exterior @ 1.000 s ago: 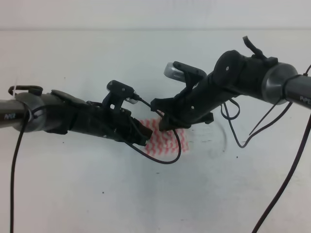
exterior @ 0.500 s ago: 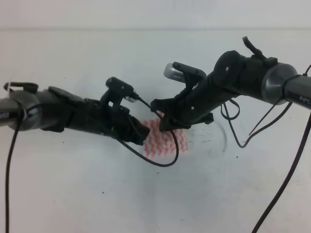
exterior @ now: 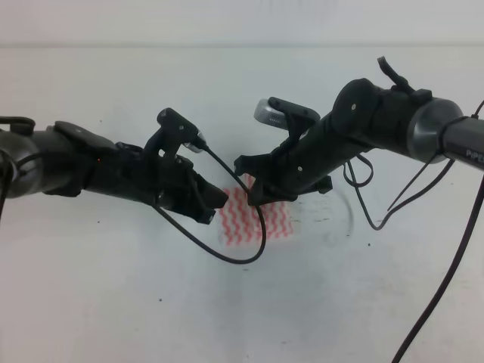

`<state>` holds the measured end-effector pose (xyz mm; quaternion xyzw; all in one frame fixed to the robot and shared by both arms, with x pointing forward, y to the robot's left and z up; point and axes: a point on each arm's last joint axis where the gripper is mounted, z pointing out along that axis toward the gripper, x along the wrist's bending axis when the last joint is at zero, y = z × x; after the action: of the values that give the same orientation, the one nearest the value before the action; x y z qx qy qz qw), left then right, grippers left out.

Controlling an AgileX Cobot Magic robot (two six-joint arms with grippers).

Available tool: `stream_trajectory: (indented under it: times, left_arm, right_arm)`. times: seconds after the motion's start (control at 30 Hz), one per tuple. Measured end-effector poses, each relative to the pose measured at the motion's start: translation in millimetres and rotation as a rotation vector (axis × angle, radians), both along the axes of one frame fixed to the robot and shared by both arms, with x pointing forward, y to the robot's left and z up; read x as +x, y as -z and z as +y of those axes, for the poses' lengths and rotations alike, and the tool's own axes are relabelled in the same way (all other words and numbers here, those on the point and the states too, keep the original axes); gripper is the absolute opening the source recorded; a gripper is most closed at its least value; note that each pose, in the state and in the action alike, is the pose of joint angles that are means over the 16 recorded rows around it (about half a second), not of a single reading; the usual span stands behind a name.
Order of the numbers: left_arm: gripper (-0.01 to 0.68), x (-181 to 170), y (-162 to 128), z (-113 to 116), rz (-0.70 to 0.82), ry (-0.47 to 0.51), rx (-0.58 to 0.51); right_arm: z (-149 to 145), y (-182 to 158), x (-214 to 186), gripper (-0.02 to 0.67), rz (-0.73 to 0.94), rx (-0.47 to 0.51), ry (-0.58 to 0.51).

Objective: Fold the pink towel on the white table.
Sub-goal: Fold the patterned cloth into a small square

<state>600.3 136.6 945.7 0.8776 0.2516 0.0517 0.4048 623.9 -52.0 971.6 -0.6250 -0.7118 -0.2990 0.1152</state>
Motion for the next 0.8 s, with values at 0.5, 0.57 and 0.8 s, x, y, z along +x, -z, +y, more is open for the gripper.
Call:
stream_trajectory:
  times: [0.5, 0.57, 0.8]
  left_arm:
    - [0.000, -1, 24, 0, 0.059, 0.034, 0.023]
    - [0.000, -1, 27, -1, 0.068, 0.033, 0.021]
    - [0.000, 0, 32, -1, 0.081, 0.026, 0.012]
  right_arm:
    - [0, 1, -1, -0.002, 0.008, 0.000, -0.007]
    - [0, 1, -1, -0.002, 0.010, 0.000, -0.008]
    - [1, 2, -2, -0.002, 0.019, 0.003, -0.012]
